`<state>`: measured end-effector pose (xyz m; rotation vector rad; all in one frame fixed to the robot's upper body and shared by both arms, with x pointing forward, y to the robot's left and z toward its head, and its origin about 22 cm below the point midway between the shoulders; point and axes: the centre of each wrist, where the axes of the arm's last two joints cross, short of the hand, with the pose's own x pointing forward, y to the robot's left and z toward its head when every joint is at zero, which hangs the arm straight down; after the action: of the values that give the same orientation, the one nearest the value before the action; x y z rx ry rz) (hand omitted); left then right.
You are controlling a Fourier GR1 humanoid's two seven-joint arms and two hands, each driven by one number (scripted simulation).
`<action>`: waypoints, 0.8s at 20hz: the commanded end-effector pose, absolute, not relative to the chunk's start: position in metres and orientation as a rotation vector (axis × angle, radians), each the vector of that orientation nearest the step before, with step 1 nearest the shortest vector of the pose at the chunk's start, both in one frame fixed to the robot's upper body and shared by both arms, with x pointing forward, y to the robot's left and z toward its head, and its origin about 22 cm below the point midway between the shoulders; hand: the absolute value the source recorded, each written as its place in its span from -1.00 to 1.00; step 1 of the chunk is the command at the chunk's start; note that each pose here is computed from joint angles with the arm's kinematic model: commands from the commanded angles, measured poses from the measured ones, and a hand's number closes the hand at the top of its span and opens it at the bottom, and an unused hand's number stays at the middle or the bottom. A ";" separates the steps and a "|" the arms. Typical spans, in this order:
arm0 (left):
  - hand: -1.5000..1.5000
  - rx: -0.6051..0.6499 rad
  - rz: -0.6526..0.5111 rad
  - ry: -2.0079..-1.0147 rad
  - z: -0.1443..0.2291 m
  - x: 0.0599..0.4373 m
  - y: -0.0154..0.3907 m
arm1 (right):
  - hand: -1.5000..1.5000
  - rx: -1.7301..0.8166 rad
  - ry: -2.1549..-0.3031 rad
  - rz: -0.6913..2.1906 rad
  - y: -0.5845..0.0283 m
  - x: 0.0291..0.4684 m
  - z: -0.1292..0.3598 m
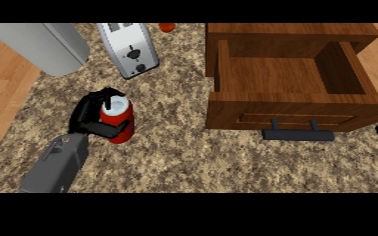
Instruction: Pick up the can, place it into the drawer and close the drawer
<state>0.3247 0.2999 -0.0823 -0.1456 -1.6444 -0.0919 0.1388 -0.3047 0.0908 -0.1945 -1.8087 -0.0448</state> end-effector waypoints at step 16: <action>1.00 -0.077 -0.085 -1.756 0.092 0.347 0.137 | -1.00 -0.210 -1.826 -0.038 -0.315 0.145 0.108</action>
<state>0.3517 0.1691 0.0585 -0.0538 -1.7604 -0.0533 0.1378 -0.3079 0.0989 -0.2007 -1.8194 -0.0418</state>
